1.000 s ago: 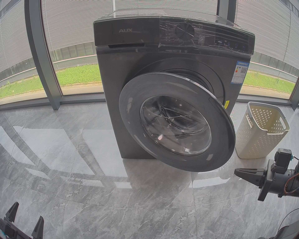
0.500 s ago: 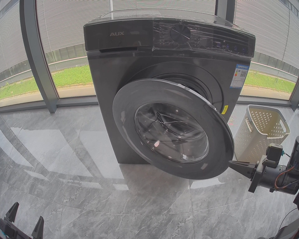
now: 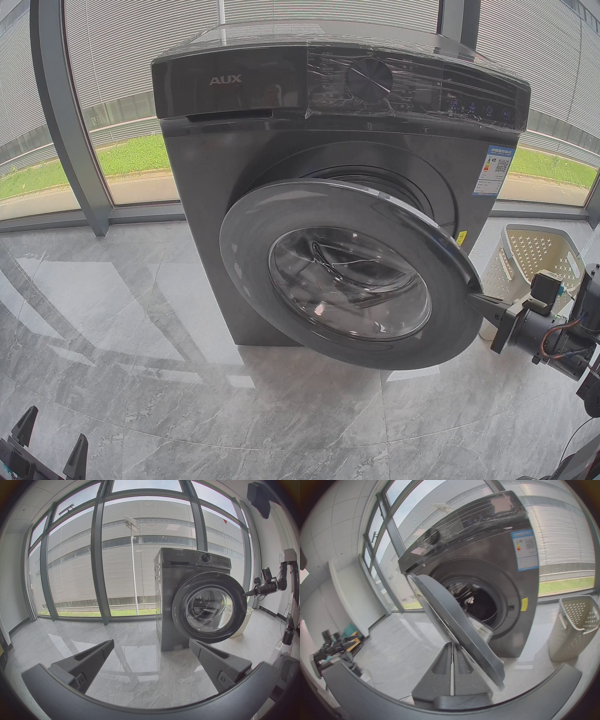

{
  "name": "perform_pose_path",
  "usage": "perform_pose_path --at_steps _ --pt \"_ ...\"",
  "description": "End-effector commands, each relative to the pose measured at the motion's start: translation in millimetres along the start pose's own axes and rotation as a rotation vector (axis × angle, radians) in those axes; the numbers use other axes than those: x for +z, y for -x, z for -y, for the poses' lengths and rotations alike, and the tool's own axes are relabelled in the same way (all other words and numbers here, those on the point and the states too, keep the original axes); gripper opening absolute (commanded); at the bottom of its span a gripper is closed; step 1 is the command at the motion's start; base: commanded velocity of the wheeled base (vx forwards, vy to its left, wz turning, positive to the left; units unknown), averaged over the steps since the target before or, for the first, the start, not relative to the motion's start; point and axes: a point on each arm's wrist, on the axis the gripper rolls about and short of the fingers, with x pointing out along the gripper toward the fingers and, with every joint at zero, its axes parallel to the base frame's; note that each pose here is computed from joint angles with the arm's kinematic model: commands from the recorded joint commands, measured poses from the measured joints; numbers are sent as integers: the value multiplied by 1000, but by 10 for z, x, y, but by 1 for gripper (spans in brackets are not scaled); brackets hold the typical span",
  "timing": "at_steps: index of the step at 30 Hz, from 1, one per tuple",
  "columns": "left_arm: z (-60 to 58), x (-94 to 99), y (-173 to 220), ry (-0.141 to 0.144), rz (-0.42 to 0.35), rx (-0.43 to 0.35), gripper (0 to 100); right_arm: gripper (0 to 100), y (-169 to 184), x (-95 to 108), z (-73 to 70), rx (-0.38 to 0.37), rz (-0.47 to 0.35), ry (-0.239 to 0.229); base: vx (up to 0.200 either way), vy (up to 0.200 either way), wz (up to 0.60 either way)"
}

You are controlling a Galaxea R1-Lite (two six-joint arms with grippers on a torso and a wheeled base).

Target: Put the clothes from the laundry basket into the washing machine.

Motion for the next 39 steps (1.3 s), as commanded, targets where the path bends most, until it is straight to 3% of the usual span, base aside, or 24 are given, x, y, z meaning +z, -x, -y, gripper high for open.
perform_pose_path --at_steps 1,5,11,17,28,39 --pt "3 -53 -2 2 -2 1 100 0 -112 -41 109 -70 16 5 0 -200 0" --pt "2 -51 -2 1 0 1 100 0 -98 -34 109 -85 37 14 0 -200 0" --pt "3 -53 -2 2 -2 1 100 0 -15 -178 91 -81 -28 30 0 -200 0" --pt "3 -51 -2 1 0 -1 100 0 20 -242 86 -64 -53 51 0 0 0" --pt "3 -51 -2 -2 0 -1 100 0 61 -381 -157 92 -118 60 36 0 0" --pt "2 -51 -2 4 0 1 100 0 -112 -276 -144 85 -35 45 182 0 0"
